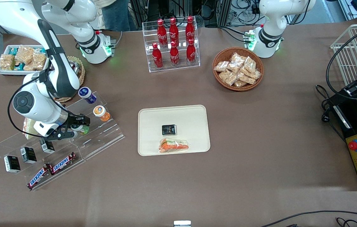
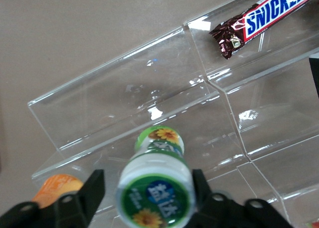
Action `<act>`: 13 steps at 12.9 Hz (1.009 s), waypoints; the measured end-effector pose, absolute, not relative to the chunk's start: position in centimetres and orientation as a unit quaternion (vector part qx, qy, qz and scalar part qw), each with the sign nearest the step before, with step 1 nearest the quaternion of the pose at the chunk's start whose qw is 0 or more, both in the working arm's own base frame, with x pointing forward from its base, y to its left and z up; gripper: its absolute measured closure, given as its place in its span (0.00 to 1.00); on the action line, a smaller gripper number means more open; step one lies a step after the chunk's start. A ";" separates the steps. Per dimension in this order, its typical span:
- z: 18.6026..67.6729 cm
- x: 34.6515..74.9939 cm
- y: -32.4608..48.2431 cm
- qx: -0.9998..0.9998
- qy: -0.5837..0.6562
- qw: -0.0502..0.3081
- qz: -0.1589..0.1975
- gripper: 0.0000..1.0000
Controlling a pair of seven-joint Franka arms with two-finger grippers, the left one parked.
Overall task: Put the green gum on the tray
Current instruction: 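Close the right gripper around the green-labelled gum bottle's cap, then lift the gum bottle out of the rack with the right gripper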
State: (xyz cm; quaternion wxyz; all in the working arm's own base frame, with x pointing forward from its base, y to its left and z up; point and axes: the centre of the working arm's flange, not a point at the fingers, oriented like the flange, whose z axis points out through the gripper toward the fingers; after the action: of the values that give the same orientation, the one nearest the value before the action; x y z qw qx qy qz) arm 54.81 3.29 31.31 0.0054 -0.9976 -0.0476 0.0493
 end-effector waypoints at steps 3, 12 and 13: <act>31.3 54.8 3.3 -0.997 -0.054 0.006 0.049 0.41; 32.9 55.6 3.3 -0.998 -0.062 0.006 0.033 0.41; 34.0 56.0 3.3 -0.998 -0.062 0.005 0.031 0.41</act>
State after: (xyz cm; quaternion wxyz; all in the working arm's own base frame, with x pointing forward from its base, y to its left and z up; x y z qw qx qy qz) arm 55.97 3.33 34.02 0.0054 -0.9976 -0.0624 0.0305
